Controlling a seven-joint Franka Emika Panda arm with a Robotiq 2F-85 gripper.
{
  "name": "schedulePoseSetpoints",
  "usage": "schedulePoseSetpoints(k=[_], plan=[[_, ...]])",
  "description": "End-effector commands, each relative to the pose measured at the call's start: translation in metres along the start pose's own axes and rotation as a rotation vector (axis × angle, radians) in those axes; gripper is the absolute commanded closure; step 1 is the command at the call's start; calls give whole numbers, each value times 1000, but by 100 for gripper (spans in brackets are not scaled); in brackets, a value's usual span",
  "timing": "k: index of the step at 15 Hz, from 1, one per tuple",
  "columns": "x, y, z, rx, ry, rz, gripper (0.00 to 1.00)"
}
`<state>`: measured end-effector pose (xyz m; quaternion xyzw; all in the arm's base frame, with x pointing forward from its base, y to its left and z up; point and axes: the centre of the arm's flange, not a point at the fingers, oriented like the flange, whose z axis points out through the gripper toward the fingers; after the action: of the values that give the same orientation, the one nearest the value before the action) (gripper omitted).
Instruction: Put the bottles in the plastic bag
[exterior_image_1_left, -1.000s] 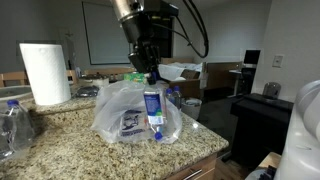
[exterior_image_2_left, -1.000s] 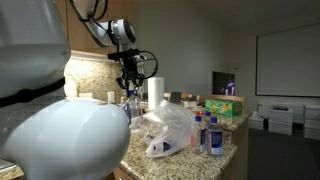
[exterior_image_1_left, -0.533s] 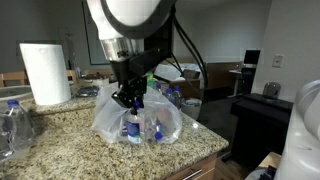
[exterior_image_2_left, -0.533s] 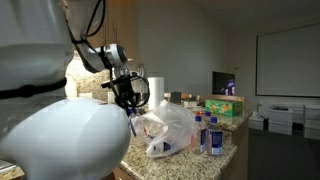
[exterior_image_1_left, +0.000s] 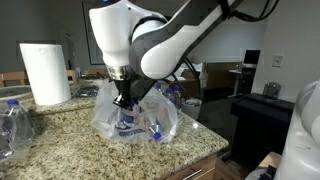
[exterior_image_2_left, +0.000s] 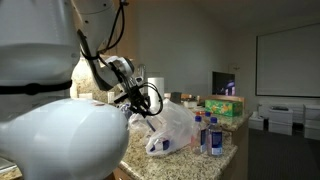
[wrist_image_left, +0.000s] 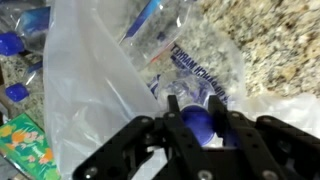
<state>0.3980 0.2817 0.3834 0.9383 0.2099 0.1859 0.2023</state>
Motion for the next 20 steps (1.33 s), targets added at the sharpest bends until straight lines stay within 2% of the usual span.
schedulePoseSetpoints(k=[1, 6, 11, 12, 13, 15, 20], plan=[[9, 2, 30, -78, 99, 15, 89], [-1, -3, 71, -142, 134, -14, 89], [-6, -5, 97, -169, 113, -46, 89], [-7, -6, 99, -170, 108, -51, 78], [-8, -6, 100, -171, 103, -54, 41], [-9, -7, 104, -172, 89, -56, 35], [-12, -12, 111, -172, 64, -57, 3]])
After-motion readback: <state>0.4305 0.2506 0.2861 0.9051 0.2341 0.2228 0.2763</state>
